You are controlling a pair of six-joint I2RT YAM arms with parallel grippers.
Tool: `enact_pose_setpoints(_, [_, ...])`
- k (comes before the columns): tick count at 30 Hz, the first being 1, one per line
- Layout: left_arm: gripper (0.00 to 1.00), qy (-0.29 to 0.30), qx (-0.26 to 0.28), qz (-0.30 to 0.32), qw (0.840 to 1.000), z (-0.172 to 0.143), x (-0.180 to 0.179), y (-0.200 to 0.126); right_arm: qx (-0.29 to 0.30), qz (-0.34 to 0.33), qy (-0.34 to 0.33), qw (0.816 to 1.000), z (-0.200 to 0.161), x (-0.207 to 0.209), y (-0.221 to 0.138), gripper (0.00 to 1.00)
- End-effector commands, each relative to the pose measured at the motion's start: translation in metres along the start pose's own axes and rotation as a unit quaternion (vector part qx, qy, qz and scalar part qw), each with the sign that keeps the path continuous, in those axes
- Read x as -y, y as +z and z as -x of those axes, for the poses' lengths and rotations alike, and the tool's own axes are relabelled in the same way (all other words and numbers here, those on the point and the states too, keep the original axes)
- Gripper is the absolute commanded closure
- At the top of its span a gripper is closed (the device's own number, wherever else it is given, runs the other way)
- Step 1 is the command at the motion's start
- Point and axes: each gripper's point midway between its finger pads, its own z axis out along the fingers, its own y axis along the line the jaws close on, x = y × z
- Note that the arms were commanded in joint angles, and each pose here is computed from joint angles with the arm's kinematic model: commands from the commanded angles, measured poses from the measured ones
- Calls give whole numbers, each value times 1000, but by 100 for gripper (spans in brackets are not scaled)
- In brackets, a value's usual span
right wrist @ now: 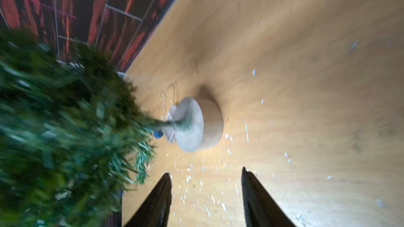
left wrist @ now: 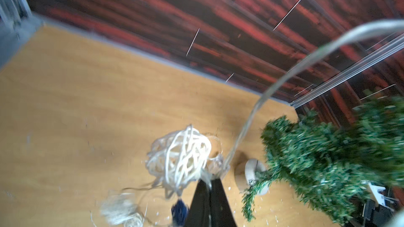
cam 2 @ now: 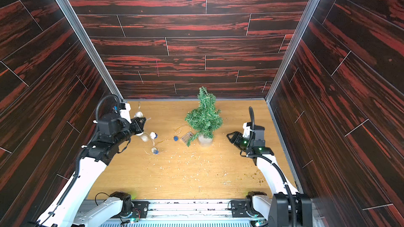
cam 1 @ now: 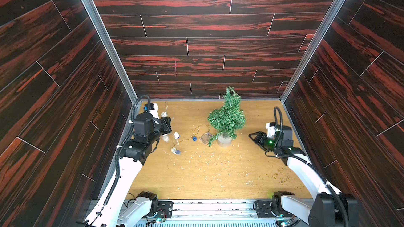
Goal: Remove string lights from the small christmas tree
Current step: Place the light string at the center of the board.
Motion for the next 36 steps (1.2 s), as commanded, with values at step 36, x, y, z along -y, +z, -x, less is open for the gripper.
enact_pose_setpoints(36, [100, 44, -214, 125, 968, -127, -32, 178, 128, -92, -100, 982, 22, 49, 29, 45])
